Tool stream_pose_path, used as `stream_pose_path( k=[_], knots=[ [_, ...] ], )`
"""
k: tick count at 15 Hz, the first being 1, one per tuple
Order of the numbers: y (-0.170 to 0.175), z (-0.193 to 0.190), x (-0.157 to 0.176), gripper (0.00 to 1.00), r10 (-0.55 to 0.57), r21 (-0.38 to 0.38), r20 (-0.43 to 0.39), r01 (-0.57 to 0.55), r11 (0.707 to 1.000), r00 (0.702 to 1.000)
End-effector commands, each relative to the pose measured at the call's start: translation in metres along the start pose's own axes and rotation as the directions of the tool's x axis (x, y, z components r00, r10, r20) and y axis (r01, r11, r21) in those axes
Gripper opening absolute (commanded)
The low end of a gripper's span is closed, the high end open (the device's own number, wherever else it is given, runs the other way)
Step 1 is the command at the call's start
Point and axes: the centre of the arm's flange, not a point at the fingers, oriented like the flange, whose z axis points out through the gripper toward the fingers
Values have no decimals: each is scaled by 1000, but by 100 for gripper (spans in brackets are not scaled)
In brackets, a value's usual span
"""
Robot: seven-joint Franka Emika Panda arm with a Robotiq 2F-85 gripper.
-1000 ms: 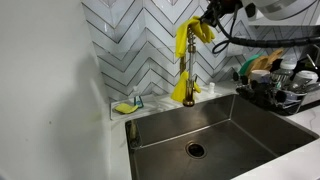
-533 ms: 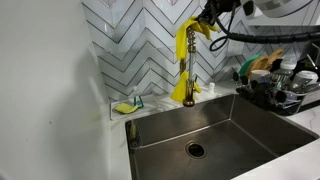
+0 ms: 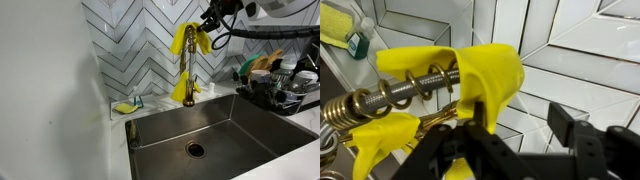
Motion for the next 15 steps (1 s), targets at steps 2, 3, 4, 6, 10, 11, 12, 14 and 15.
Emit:
stream_pose_path(
  k=[2, 3, 4, 6, 10, 11, 12, 14, 15],
  knots=[
    [1, -7, 5, 100, 45, -87, -48, -49, 995, 998],
    [2, -8, 7, 100, 51, -104, -51, -56, 993, 997],
    [3, -8, 9, 100, 53, -122, -54, -59, 991, 997],
    [4, -9, 13, 100, 53, -152, -57, -61, 986, 997],
    [5, -20, 36, 100, 24, -205, -8, -25, 979, 1000],
    [6, -24, 43, 100, 13, -219, -7, -14, 976, 1000],
    [5, -28, 51, 100, -3, -237, 0, 3, 971, 1000],
    [3, -37, 69, 100, -21, -267, 16, 25, 963, 1000],
    [3, -42, 77, 100, -27, -280, 26, 34, 960, 999]
  ],
)
